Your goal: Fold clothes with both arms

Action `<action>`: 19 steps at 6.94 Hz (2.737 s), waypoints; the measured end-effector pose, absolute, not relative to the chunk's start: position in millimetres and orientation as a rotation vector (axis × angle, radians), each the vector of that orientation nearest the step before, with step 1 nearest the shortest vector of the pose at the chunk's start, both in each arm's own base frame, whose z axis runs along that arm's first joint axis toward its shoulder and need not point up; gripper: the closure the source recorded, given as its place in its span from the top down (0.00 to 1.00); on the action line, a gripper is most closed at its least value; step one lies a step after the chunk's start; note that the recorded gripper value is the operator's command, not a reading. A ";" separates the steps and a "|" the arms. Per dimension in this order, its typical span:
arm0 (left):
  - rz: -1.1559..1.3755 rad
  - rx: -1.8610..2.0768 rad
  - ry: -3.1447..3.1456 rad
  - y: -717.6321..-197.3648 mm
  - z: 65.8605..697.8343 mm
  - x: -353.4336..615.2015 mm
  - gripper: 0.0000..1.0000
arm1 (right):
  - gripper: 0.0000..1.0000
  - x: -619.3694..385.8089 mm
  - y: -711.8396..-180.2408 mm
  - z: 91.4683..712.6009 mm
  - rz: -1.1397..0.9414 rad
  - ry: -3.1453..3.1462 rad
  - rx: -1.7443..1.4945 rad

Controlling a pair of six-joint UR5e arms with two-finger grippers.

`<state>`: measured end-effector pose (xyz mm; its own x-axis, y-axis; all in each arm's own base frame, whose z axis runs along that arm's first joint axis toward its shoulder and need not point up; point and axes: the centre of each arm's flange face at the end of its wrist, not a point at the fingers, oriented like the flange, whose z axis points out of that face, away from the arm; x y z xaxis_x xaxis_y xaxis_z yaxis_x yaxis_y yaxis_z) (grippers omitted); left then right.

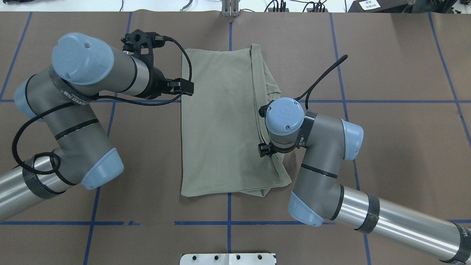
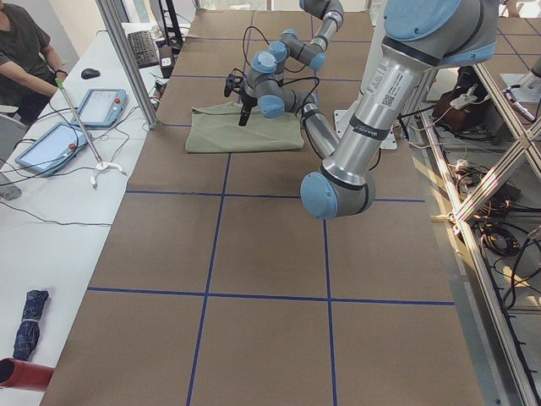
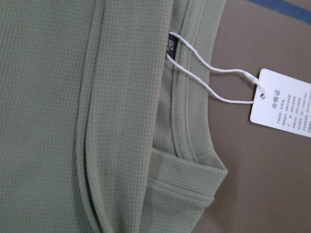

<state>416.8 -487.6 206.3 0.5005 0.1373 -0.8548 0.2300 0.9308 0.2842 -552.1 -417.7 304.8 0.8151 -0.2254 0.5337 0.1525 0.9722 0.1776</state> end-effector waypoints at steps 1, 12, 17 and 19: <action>-0.058 0.388 1.052 -487.5 206.3 416.9 1.00 | 1.00 -551.8 -417.3 305.5 -0.202 -0.583 0.128; -0.066 0.387 1.061 -487.5 201.3 417.4 1.00 | 1.00 -530.4 -430.7 323.4 -0.179 -0.565 0.124; -0.065 0.387 1.062 -486.9 200.7 417.6 1.00 | 1.00 -467.5 -456.3 328.2 -0.169 -0.585 0.143; -0.061 0.385 1.058 -486.4 204.3 417.3 1.00 | 1.00 -488.5 -479.5 294.3 -0.178 -0.611 0.163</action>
<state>417.3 -486.4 204.3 0.4959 0.1344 -0.8579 0.2317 0.9317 0.2798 -488.5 -479.5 294.3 0.8046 -0.2138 0.5540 0.1179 0.9719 0.2038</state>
